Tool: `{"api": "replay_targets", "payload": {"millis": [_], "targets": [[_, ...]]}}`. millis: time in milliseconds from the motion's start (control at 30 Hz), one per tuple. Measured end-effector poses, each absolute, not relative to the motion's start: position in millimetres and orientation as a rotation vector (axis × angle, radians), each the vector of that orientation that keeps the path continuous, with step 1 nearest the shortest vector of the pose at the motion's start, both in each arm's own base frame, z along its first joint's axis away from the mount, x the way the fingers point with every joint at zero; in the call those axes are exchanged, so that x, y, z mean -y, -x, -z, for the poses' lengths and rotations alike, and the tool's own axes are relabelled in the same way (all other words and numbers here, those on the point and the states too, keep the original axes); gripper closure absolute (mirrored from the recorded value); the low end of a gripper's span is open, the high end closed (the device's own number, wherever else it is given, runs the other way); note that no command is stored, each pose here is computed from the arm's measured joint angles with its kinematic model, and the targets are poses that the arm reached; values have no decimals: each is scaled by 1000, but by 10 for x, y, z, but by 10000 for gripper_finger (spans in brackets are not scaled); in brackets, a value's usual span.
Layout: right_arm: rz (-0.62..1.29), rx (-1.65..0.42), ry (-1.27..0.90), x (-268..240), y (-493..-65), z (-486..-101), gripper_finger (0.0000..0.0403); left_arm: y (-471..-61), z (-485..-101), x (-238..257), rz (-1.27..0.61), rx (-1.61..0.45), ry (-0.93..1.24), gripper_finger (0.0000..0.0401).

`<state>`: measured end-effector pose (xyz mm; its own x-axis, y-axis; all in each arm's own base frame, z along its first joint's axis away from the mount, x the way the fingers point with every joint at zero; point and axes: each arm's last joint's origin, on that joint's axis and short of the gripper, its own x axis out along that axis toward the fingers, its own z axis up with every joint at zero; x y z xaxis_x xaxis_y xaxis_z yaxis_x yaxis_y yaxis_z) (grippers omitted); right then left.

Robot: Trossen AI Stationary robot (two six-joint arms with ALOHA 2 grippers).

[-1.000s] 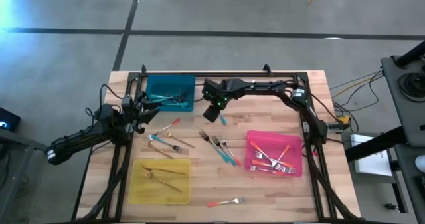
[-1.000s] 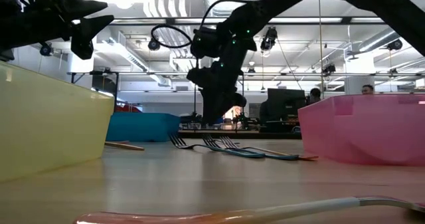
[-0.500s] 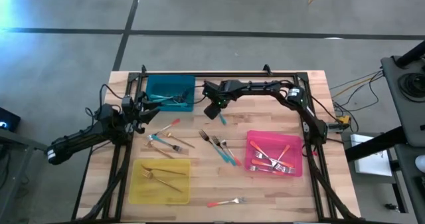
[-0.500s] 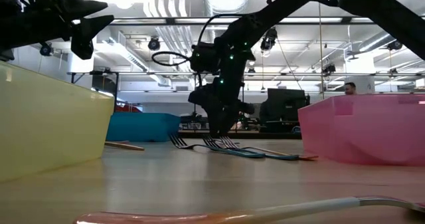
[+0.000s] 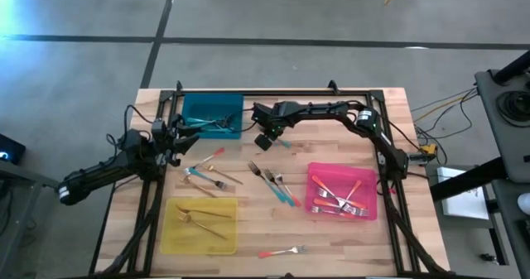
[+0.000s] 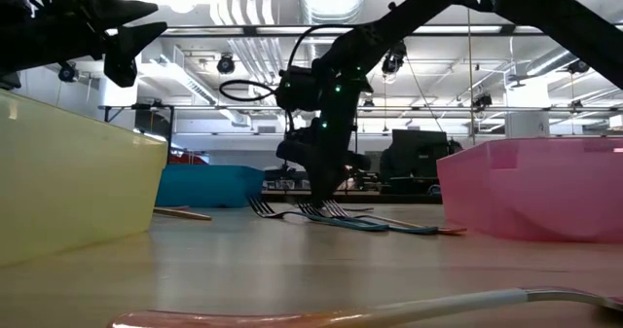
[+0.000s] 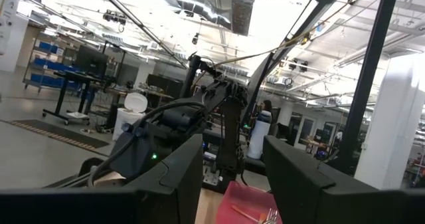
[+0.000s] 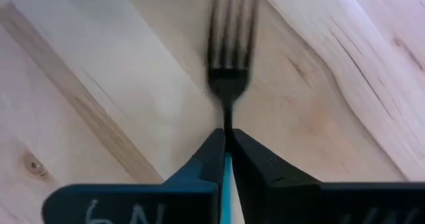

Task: Sort silverware by color (type)
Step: Put the blue fork into the blue bin

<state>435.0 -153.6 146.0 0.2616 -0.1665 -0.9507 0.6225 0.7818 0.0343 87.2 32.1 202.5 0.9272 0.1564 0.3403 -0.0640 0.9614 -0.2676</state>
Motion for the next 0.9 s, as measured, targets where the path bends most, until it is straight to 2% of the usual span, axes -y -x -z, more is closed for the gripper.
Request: {"api": "replay_targets", "payload": {"millis": [267, 500, 600, 733, 900], "targets": [[565, -1155, -420, 1584, -4369, -1583, 393, -872, -2025, -321, -114, 368, 256, 260], [610, -981, -313, 1631, -4473, -2117, 393, -872, -2024, -321, -114, 368, 256, 260], [638, -809, -242, 1658, -4610, -2293, 394, -872, -2024, -322, -114, 367, 256, 260], [560, -458, -173, 1632, -4873, -2539, 394, -872, -2025, -321, -114, 368, 256, 260], [485, -178, -90, 1538, -5142, -2490, 394, -872, -2023, -322, -115, 366, 257, 260]]}}
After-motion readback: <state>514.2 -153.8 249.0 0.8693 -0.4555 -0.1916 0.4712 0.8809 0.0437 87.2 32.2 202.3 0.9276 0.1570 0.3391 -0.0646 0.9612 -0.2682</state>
